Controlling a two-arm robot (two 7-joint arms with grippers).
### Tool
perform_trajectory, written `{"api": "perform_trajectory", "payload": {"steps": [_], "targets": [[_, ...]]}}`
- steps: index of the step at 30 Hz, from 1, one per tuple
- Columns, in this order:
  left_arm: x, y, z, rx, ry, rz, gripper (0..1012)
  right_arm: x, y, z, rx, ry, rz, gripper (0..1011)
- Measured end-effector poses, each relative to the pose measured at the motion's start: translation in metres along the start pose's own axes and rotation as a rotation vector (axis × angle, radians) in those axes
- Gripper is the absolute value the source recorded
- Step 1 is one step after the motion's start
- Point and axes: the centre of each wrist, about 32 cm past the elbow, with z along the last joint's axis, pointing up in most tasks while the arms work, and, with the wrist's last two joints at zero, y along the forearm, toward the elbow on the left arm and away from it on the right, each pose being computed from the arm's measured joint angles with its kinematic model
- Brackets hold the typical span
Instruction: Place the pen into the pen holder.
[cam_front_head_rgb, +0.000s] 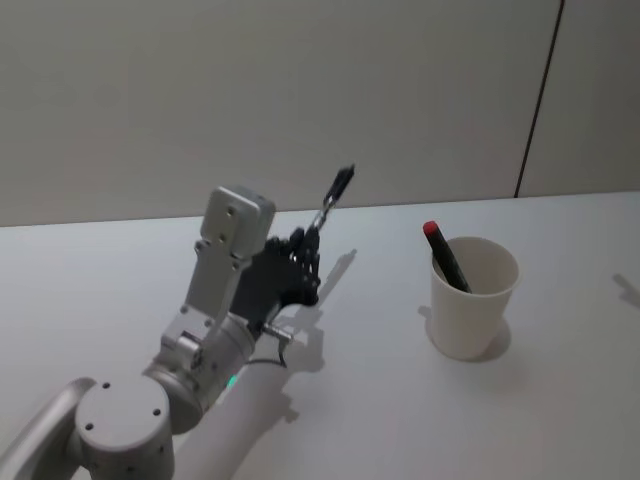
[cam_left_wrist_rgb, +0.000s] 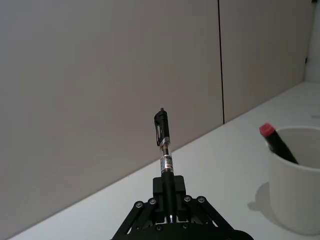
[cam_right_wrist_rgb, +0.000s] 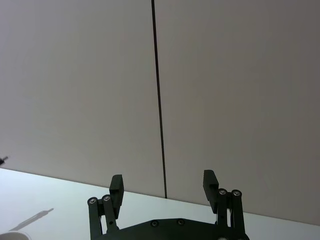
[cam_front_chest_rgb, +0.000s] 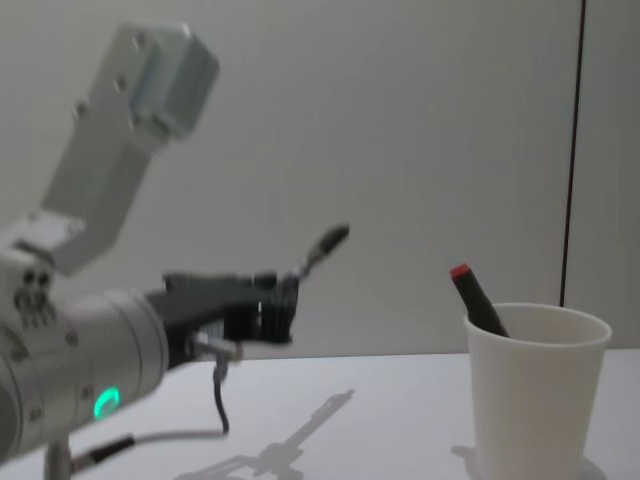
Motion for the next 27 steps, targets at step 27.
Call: {"api": "perform_trajectory", "payload": {"steps": [27], "targets": [[0.0011, 0.0056, 0.046, -0.296, -0.058, -0.033, 130, -0.007, 0.016, 0.027, 0.016, 0.161, 0.152, 1002]]}}
